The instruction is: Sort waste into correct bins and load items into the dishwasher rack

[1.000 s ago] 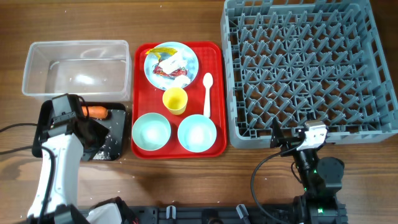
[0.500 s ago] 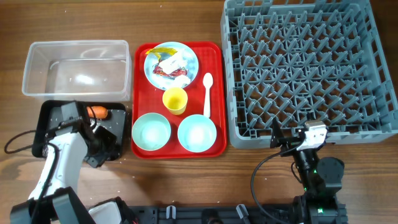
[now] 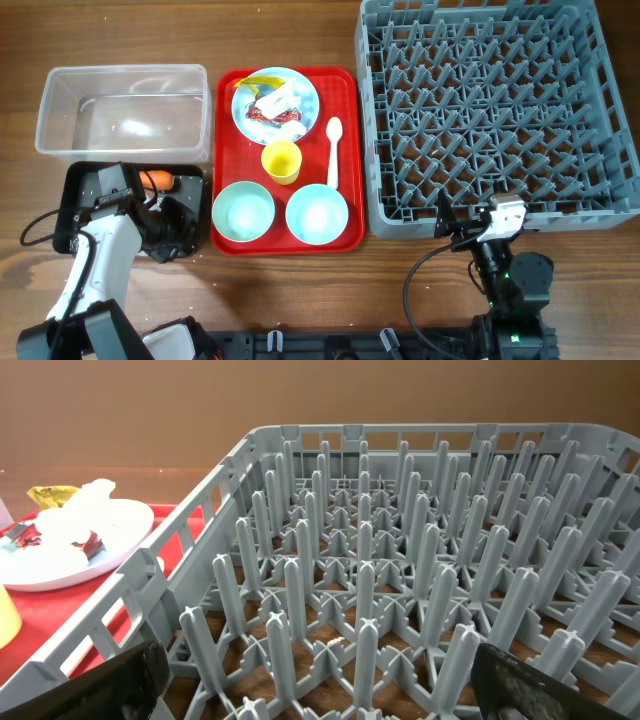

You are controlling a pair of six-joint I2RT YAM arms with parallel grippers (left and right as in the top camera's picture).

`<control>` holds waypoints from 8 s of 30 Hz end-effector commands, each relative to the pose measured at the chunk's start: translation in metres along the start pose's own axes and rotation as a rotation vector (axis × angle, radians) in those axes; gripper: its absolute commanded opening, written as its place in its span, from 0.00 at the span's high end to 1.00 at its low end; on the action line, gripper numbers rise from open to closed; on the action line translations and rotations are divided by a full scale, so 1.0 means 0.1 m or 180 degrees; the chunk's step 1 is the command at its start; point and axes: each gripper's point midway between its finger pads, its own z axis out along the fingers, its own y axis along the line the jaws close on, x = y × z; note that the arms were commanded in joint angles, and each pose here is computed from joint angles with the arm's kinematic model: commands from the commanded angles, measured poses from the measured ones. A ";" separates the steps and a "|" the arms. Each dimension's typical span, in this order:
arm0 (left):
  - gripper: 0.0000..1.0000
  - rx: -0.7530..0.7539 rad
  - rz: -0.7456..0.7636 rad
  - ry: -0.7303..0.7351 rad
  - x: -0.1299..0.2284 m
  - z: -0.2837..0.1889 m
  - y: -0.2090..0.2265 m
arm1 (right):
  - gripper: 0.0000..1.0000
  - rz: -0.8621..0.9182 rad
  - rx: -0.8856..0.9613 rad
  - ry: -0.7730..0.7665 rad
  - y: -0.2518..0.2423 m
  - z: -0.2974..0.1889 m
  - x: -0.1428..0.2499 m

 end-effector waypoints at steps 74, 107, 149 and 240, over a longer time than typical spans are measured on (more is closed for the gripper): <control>0.52 0.0544 0.2418 -0.1651 -0.66 -0.07 -3.59 | 0.00 -0.0017 0.0033 -0.0020 -0.02 0.00 -0.01; 0.77 0.0402 0.0151 -0.1538 -0.83 0.37 -3.19 | 0.00 -0.0017 0.0033 -0.0020 -0.02 0.00 -0.01; 0.96 0.1103 0.0286 -0.2322 -0.86 -1.52 -3.32 | 0.01 -0.0017 0.0033 -0.0020 -0.02 0.00 -0.01; 0.96 -0.0831 0.1218 -0.2414 -1.21 0.47 -2.75 | 0.00 -0.0017 0.0033 -0.0020 -0.02 0.00 -0.01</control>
